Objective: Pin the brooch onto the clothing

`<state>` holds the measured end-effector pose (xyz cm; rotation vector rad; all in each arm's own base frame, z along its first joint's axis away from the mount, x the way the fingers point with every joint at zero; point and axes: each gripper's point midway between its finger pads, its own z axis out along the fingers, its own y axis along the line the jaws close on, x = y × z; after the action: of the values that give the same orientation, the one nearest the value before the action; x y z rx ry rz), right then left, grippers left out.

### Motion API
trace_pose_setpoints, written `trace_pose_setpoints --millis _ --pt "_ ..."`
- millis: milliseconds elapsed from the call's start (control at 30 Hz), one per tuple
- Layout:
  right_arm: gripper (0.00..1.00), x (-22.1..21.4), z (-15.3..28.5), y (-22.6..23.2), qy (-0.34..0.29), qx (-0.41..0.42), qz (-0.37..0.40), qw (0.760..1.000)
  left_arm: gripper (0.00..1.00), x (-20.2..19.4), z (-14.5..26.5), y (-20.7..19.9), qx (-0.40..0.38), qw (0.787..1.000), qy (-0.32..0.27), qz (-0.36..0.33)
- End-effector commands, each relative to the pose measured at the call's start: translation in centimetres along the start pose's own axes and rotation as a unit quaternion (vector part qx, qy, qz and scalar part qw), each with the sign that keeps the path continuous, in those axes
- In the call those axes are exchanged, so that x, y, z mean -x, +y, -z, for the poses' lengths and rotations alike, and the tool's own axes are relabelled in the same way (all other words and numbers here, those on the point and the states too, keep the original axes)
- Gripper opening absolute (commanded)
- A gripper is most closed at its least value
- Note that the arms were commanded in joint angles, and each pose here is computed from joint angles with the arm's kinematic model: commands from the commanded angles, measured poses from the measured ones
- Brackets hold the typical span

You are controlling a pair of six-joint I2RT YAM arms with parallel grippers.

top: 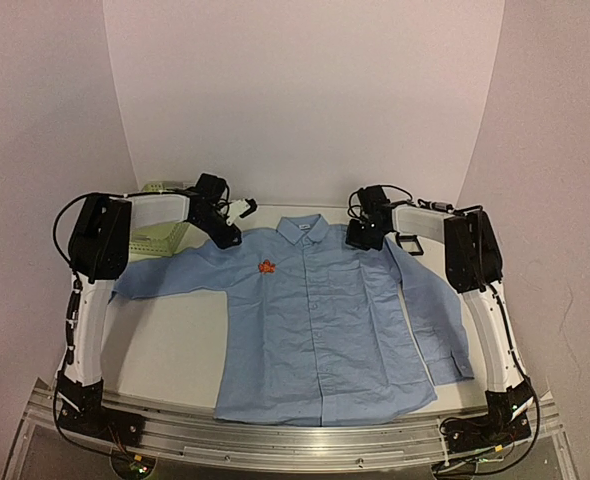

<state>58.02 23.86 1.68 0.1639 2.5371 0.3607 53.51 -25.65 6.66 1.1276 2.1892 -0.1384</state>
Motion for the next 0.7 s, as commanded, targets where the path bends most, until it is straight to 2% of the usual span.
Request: trace_pose_setpoints --millis 0,167,300,433,667 --pt "0.00 -0.4 -0.9 -1.3 0.002 -0.009 -0.045 0.999 0.35 -0.5 -2.5 2.1 0.049 0.998 0.009 0.030" --pt "0.00 -0.8 -2.8 -2.9 0.012 -0.002 -0.107 0.994 0.35 -2.9 -5.8 3.2 0.086 0.995 0.034 0.032" --pt "0.00 0.0 -3.3 -3.3 0.000 0.000 -0.140 0.990 0.34 -2.0 -7.6 5.8 0.121 0.991 0.025 0.053" --pt "0.00 0.5 -3.6 -4.5 -0.009 -0.002 -0.170 0.985 0.34 -1.1 -8.7 6.6 0.132 0.990 0.007 0.056" --pt "0.00 2.3 -3.5 -3.7 -0.027 0.025 -0.134 0.990 0.34 -0.6 -8.8 6.5 0.125 0.991 -0.004 0.052"
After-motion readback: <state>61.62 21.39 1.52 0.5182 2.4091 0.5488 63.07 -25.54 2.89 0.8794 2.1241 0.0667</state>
